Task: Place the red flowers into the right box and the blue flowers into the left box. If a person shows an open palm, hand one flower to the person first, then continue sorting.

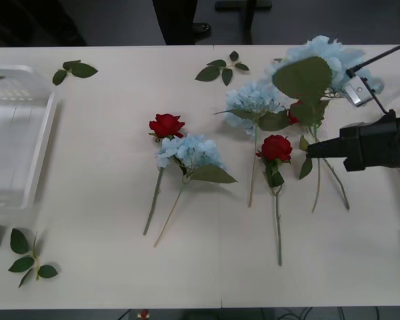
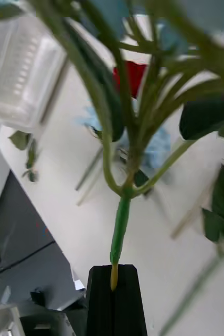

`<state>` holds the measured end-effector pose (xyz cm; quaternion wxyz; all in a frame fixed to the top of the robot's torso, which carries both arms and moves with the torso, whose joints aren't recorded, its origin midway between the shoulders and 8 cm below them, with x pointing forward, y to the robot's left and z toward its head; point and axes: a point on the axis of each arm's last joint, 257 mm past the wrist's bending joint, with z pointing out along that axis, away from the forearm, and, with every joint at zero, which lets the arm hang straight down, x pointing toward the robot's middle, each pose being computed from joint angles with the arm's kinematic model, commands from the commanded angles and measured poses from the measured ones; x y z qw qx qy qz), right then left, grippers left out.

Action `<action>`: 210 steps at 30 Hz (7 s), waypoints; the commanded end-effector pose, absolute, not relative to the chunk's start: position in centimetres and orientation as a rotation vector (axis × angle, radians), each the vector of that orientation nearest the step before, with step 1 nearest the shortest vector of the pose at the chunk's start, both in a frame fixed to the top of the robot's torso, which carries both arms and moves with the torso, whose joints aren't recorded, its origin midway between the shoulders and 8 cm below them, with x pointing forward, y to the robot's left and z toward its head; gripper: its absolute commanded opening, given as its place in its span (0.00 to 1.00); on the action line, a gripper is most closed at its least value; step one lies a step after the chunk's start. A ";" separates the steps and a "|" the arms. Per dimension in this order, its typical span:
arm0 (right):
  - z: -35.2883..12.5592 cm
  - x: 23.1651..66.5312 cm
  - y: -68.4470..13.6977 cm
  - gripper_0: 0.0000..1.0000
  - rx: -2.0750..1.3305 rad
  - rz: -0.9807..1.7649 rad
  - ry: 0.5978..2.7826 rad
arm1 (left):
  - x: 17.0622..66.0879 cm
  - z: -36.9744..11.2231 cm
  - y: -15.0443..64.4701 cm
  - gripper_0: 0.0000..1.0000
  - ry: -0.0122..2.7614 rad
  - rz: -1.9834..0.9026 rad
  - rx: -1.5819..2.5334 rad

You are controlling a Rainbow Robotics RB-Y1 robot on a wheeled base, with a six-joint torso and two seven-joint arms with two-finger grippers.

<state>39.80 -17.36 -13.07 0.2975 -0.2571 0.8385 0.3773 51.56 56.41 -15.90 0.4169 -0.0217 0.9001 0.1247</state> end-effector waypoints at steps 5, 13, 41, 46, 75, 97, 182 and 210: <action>-6.7 39.5 -9.7 0.00 -0.788 1.196 2.045 | 50.9 -18.1 59.0 0.00 2.264 0.307 -0.045; -3.4 39.6 -4.0 0.00 -0.745 1.359 1.935 | 51.2 -17.7 58.4 0.74 2.270 0.289 -0.034; 0.7 37.6 4.2 0.00 -0.797 1.536 1.791 | 45.5 -8.6 22.5 1.00 1.861 -0.874 0.820; 0.7 37.6 4.2 0.00 -0.797 1.536 1.791 | 42.7 -8.0 16.0 1.00 1.705 -1.051 0.932; 0.7 37.6 4.2 0.00 -0.797 1.536 1.791 | 33.0 -6.3 0.5 1.00 1.372 -1.374 0.947; 0.7 37.6 4.2 0.00 -0.797 1.536 1.791 | 34.6 -6.6 -0.6 0.00 1.390 -1.315 0.900; -22.4 53.9 -32.2 1.00 -0.264 0.101 2.594 | 46.5 -20.1 58.9 0.04 2.170 0.302 0.009; -29.1 57.0 -30.9 1.00 -0.256 0.012 2.582 | 46.5 -10.6 39.3 1.00 2.186 -0.211 0.279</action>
